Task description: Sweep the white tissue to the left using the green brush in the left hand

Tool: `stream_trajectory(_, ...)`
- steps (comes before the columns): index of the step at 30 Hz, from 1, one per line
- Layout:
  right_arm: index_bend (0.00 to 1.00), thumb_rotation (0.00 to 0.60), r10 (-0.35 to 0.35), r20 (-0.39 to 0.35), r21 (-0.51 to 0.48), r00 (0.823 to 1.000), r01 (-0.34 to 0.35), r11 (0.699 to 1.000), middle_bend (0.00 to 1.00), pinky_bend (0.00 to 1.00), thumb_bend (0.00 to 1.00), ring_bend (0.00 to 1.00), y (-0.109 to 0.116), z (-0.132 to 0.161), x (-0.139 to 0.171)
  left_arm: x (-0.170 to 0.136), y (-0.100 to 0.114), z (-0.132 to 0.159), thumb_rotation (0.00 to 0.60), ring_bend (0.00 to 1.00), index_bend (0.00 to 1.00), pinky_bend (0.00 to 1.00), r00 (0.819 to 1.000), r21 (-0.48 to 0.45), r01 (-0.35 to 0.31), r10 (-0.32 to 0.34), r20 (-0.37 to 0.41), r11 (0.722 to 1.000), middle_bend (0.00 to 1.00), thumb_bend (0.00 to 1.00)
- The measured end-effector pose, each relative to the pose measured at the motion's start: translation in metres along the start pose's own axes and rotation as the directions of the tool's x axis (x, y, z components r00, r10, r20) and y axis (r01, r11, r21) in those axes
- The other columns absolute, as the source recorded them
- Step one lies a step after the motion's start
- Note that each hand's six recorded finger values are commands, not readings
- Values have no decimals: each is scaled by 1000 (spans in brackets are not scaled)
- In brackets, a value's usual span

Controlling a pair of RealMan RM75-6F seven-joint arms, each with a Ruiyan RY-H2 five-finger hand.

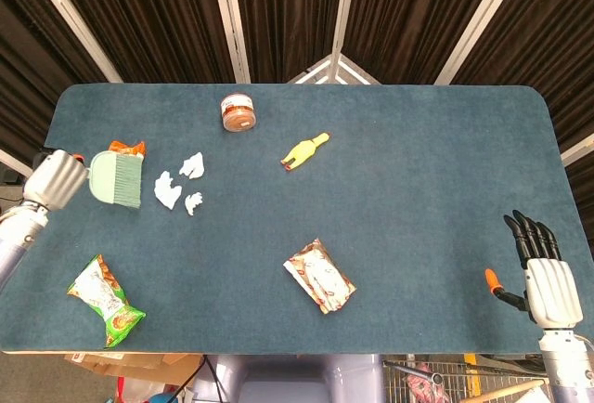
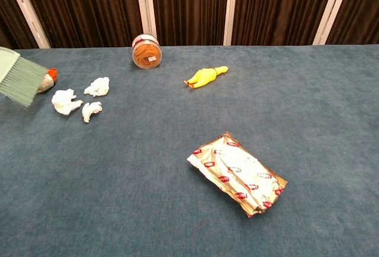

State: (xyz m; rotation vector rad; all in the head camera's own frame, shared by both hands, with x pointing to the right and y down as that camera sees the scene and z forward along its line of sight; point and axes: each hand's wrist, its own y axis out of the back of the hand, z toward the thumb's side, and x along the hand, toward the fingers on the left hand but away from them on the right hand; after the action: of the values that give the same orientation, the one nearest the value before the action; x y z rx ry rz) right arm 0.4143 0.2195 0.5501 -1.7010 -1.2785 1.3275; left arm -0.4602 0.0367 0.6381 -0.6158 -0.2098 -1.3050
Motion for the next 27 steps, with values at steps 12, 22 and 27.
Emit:
stream_trajectory(12,0,600,-4,4,2,1000,4,1000,0,0,344,0,1,-2,1,-10,25,-26,600,1000,824,1000,986,-217,-73,37,-162,973,1000,781)
stream_trajectory(22,0,600,-4,-2,7,1000,4,1000,0,0,344,0,1,-1,1,-58,83,34,600,1000,823,1000,996,-485,-23,-23,-89,874,1000,782)
stream_trajectory(27,0,600,-4,-2,8,1000,4,1000,0,0,343,0,0,-1,1,-77,114,67,600,1000,812,1000,997,-570,48,-74,-23,820,1000,782)
